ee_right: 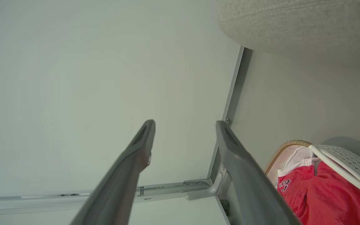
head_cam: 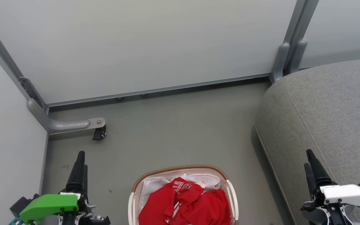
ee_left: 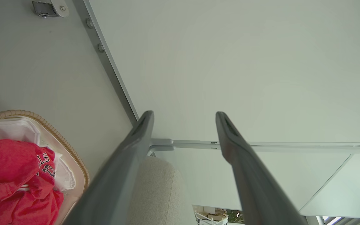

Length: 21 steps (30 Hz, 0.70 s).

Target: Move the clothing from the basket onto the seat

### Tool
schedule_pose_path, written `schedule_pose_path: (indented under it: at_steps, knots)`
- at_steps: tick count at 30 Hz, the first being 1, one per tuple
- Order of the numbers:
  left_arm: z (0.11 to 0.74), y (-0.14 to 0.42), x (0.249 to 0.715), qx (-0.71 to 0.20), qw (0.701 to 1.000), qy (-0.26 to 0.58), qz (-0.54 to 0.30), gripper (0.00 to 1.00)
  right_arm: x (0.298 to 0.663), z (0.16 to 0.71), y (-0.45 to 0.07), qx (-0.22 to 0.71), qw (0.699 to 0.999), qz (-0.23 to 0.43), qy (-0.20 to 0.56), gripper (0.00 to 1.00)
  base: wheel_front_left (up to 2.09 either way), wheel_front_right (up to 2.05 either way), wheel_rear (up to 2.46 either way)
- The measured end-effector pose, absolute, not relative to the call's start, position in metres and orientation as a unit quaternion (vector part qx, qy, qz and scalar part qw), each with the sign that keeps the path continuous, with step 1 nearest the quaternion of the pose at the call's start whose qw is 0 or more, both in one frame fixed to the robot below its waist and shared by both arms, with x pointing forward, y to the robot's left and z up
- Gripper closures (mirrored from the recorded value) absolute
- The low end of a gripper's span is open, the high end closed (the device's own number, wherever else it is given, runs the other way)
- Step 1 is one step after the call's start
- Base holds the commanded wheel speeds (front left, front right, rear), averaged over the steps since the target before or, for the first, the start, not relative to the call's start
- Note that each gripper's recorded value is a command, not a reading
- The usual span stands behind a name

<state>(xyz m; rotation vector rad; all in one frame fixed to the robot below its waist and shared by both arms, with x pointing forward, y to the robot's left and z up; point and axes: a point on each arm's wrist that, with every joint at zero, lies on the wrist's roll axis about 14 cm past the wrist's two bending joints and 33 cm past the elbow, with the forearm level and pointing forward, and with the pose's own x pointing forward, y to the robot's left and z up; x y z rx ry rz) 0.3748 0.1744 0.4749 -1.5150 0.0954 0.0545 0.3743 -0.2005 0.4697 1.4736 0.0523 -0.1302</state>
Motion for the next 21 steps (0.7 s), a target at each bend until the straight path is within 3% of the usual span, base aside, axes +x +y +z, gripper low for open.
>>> schedule_pose_path:
  at_steps: [10, 21]
  knots:
    - [0.485, 0.171, 0.377, -0.657, 0.753, 0.029, 0.015, 0.00, 0.377, 0.481, -0.208, 0.610, 0.790, -0.059, 0.005, 0.00, 0.00, 0.00, 0.00]
    - [0.497, 0.169, 0.379, -0.561, 0.828, 0.014, -0.002, 0.00, 0.382, 0.502, -0.209, 0.512, 0.858, -0.042, -0.021, 0.00, 0.00, 0.00, 0.00]
